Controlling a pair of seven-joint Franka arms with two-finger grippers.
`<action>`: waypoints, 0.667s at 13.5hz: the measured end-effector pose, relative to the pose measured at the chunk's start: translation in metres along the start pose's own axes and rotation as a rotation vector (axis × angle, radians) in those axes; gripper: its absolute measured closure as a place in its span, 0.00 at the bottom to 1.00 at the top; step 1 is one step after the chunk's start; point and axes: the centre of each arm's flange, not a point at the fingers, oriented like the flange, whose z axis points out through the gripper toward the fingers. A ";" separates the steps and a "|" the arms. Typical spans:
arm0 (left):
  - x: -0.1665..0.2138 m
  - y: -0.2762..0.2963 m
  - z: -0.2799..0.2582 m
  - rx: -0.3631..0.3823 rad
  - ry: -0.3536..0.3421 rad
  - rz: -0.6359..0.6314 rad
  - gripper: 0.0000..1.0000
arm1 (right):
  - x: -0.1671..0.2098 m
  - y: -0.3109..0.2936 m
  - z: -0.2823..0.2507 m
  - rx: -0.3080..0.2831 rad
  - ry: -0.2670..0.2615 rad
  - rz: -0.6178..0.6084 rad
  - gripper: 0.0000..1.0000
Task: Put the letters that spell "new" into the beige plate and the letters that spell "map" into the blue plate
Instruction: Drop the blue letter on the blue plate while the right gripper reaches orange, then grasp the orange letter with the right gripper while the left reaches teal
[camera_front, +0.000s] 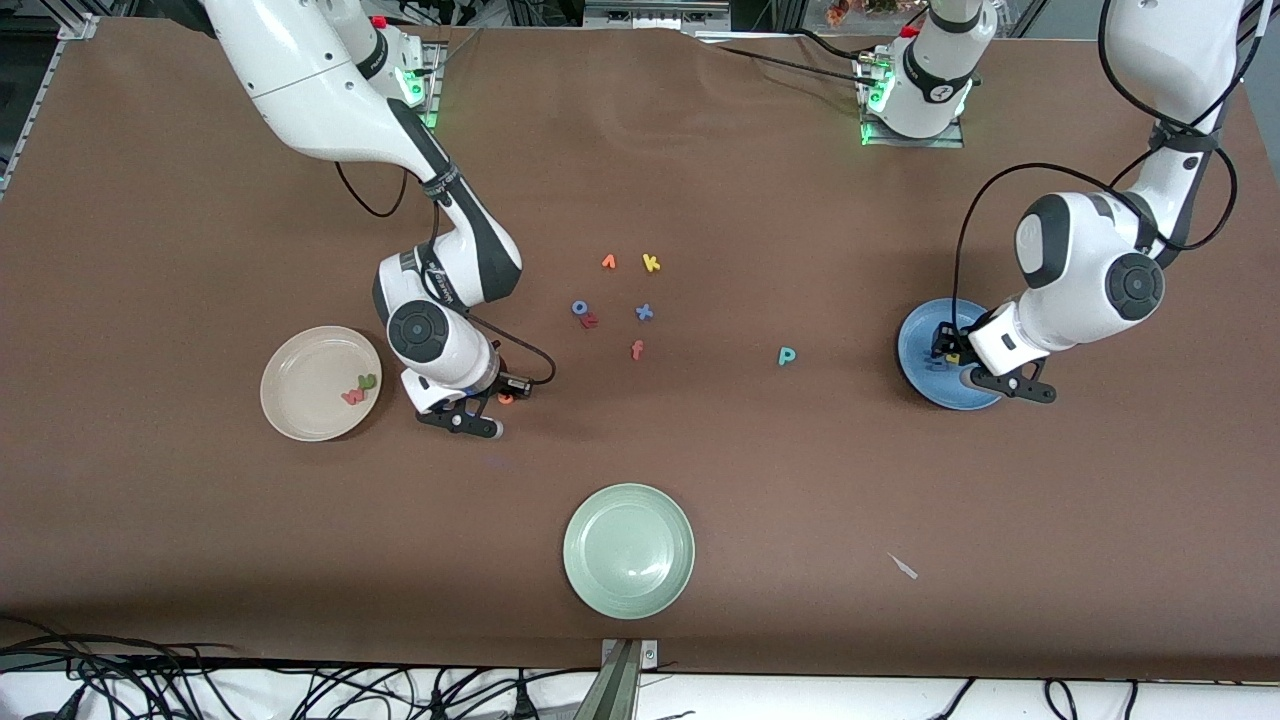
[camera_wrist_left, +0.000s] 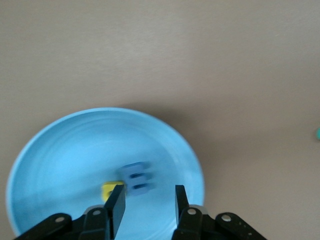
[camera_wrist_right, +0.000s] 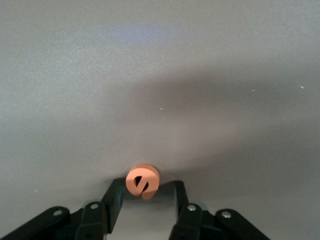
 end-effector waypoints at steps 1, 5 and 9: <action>0.004 0.017 0.003 -0.018 0.012 -0.022 0.48 | 0.000 0.000 -0.001 0.000 0.001 0.001 0.59; 0.017 0.110 0.034 -0.017 0.060 -0.078 0.37 | 0.004 -0.001 -0.005 0.005 0.008 0.004 0.73; 0.023 0.176 0.061 -0.021 0.058 -0.143 0.31 | 0.021 0.015 -0.023 -0.036 -0.035 -0.053 0.73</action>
